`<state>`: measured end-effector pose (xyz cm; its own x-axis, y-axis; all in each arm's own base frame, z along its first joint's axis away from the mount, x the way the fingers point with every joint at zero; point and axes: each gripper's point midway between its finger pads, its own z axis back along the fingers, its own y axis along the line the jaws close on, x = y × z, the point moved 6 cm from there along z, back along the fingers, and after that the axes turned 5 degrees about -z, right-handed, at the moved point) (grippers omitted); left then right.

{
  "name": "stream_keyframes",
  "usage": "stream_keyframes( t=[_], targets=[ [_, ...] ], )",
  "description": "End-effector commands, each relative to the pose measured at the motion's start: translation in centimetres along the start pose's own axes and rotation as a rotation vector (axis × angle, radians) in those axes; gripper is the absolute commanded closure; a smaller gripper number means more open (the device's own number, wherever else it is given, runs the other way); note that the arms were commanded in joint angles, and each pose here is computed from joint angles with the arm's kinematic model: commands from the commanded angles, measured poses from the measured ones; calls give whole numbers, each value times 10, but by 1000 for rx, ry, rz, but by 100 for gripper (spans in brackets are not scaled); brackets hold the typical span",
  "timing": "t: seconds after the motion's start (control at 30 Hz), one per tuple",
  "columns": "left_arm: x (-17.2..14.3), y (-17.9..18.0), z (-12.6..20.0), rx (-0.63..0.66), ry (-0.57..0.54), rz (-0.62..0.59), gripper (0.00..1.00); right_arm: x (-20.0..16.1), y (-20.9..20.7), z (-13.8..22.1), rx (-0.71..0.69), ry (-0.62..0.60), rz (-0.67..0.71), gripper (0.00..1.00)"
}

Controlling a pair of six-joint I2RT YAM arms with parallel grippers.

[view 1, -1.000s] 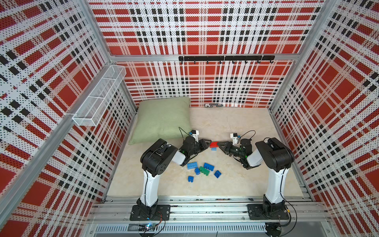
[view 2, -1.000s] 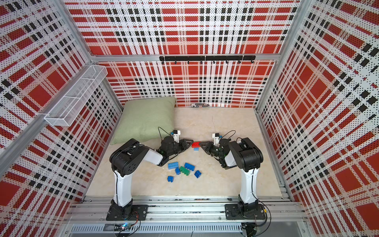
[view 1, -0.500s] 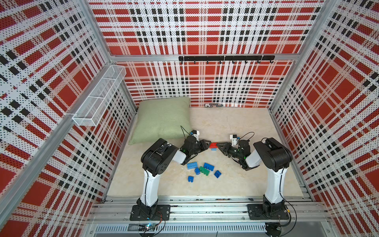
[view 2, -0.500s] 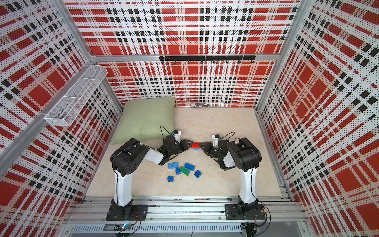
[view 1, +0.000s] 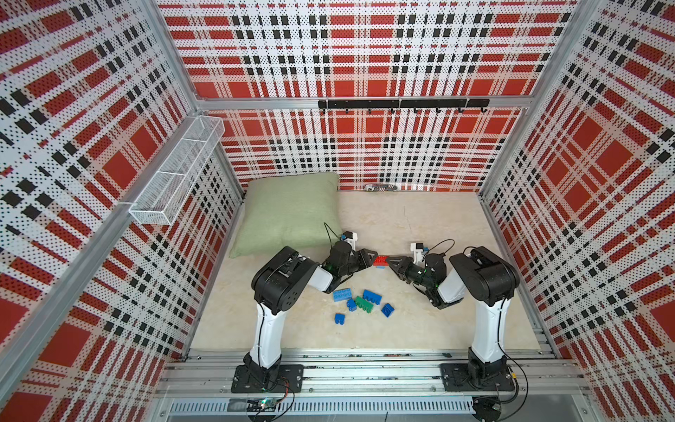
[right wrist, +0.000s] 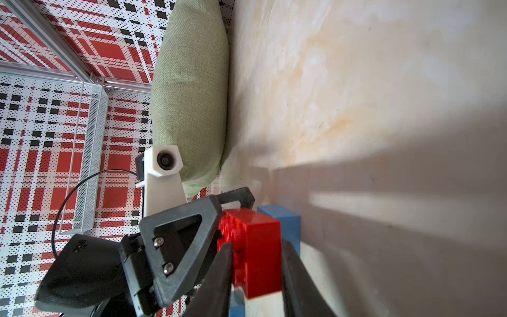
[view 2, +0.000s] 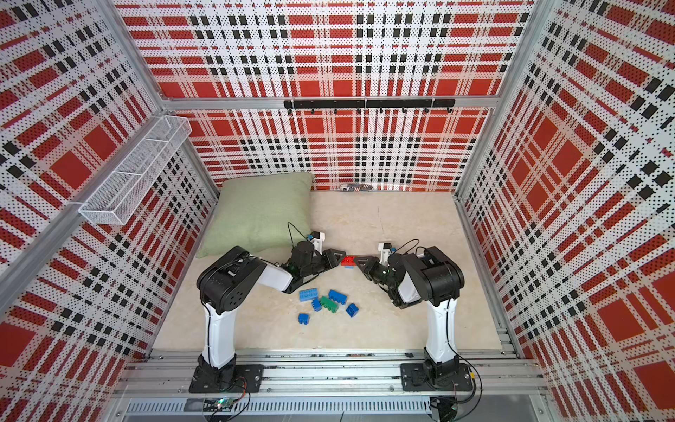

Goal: Assemble a heart with lego
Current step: Assemble the lego brick with the lego brick.

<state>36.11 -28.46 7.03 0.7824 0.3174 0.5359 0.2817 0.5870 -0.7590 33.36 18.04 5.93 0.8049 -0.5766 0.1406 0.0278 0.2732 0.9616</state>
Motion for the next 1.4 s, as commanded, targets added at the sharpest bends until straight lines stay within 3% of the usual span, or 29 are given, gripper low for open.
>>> stream_keyframes(
  t=[0.0, 0.47, 0.67, 0.97, 1.37],
  targets=[
    [-3, 3, -2, 36, 18, -17, 58, -7, -7, 2, -63, -1, -7, 70],
    [-7, 16, 0, 114, 24, -24, 58, -12, -30, -3, -163, 11, -64, 70],
    [-16, 0, -6, 149, 41, -99, 58, -7, -33, 5, -128, -7, -100, 69],
    [-22, -2, -8, 157, 68, -115, 58, 2, -32, 8, -158, 8, -85, 69],
    [-59, 34, 1, 294, 119, -84, 58, -3, -52, 5, -316, 43, -58, 69]
  ],
)
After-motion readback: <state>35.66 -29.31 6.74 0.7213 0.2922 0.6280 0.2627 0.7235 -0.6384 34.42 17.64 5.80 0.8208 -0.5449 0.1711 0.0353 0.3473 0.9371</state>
